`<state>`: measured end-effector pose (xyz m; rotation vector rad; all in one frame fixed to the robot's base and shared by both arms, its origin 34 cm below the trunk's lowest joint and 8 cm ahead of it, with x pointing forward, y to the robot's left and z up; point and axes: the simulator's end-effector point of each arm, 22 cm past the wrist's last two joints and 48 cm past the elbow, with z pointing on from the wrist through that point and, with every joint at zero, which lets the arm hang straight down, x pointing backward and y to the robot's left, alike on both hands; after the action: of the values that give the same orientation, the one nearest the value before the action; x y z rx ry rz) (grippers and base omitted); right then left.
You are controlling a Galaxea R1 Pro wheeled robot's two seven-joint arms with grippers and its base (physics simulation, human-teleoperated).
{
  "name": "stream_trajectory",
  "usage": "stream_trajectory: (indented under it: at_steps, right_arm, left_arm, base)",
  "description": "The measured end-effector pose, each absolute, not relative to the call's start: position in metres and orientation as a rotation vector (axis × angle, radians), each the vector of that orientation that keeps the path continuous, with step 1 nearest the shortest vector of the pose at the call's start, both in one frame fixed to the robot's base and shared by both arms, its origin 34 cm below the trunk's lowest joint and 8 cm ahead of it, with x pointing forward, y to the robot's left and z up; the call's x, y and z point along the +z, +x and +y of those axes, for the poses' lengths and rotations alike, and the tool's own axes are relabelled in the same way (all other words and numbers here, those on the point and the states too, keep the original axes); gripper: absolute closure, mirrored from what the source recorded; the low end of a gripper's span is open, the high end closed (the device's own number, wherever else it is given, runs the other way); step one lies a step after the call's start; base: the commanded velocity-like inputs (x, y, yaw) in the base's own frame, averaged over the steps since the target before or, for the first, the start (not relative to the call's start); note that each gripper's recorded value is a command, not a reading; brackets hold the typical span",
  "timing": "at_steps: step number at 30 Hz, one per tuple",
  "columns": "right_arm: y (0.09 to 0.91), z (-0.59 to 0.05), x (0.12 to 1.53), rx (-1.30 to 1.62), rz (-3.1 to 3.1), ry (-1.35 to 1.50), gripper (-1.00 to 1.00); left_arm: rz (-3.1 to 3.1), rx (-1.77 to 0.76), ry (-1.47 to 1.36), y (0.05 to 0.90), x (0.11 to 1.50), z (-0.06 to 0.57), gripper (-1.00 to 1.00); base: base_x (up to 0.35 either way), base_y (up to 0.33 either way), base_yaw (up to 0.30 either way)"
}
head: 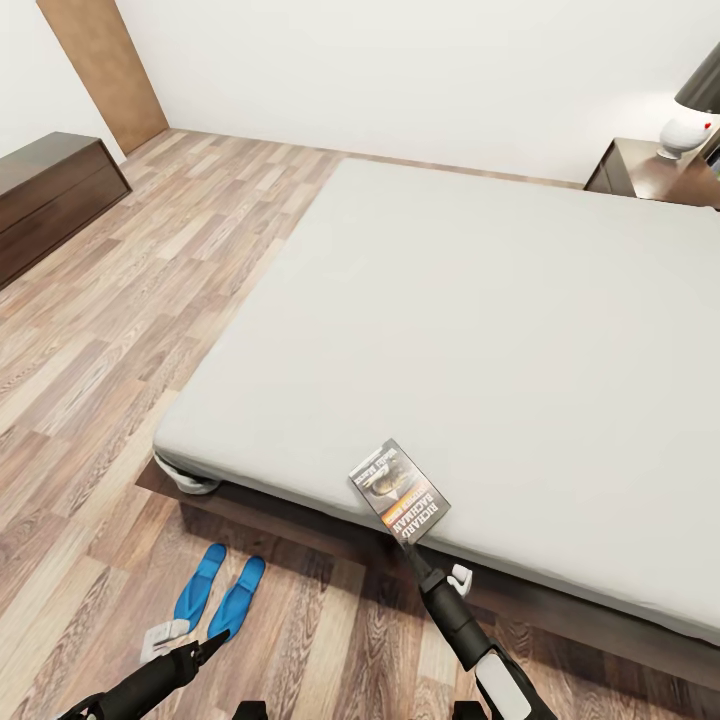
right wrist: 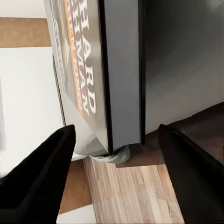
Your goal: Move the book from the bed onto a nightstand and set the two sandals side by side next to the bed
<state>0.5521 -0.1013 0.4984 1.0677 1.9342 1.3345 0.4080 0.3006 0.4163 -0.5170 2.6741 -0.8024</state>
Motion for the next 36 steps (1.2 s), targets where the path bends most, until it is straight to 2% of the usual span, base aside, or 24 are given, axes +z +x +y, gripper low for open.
stream_trajectory:
  at_steps: [36]
  right_arm:
    - [0.553, -0.101, 0.528, 1.335, 1.934, 1.068, 1.00]
  left_arm:
    - [2.676, -0.801, -0.518, 0.409, 0.445, 0.301, -1.00]
  base:
    - [0.000, 0.000, 0.000]
